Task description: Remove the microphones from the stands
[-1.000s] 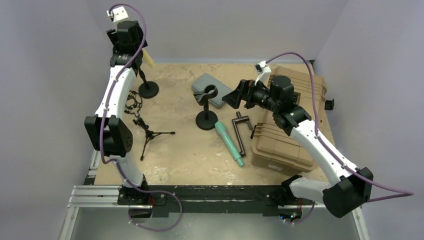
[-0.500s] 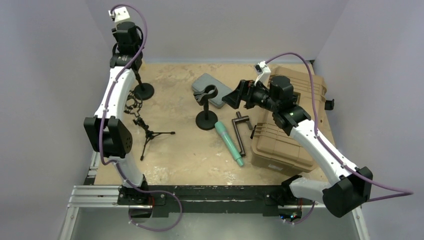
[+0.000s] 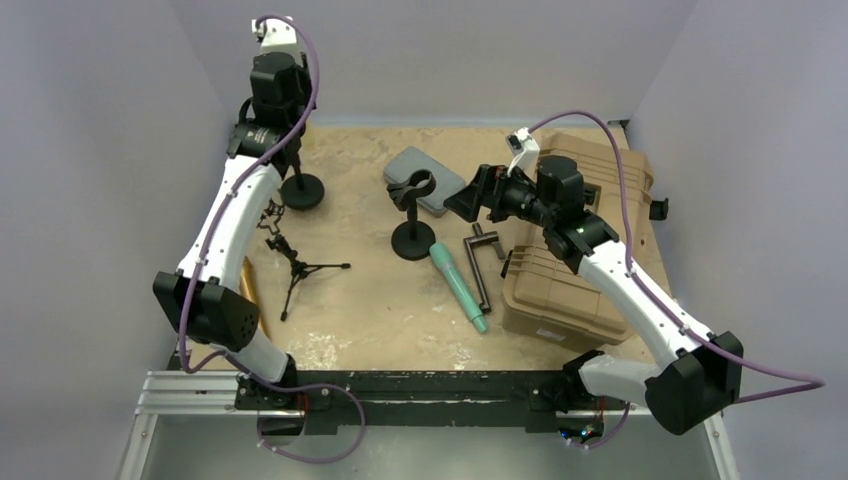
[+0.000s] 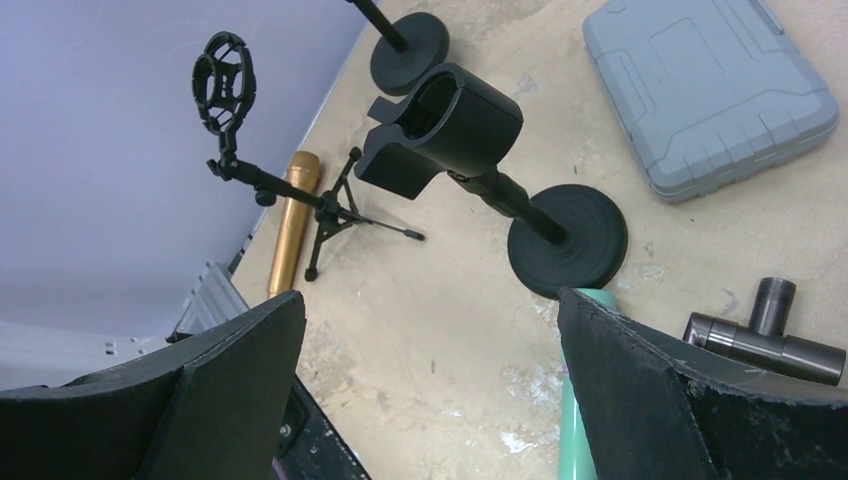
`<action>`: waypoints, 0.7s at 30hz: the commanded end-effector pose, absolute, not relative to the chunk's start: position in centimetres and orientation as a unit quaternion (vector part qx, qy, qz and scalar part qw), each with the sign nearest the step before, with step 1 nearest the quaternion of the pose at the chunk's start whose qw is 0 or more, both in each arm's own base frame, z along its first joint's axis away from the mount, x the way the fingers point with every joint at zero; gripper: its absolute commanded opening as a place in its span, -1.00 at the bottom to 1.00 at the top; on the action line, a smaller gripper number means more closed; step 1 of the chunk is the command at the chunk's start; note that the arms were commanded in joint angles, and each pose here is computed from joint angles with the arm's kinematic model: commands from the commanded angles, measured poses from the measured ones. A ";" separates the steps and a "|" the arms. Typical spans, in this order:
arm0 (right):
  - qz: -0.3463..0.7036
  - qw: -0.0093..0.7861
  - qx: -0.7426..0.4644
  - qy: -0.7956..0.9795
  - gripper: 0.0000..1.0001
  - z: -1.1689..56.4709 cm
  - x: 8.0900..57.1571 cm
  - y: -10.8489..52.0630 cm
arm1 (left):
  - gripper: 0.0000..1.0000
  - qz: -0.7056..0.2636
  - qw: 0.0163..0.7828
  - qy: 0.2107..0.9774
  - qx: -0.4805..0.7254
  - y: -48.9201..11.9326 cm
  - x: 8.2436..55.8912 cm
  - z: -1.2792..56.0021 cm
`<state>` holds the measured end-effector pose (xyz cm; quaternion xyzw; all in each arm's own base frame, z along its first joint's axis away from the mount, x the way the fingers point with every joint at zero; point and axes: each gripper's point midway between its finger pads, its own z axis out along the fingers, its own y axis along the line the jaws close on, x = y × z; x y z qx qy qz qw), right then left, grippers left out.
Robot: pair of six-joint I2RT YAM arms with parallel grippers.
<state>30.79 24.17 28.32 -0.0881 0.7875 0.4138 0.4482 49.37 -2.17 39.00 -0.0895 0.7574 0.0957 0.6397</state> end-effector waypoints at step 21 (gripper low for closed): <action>0.411 0.472 -0.100 0.773 0.91 29.5 30.2 23.6 | -1.00 -0.098 0.643 0.759 -0.011 -13.8 36.0 43.6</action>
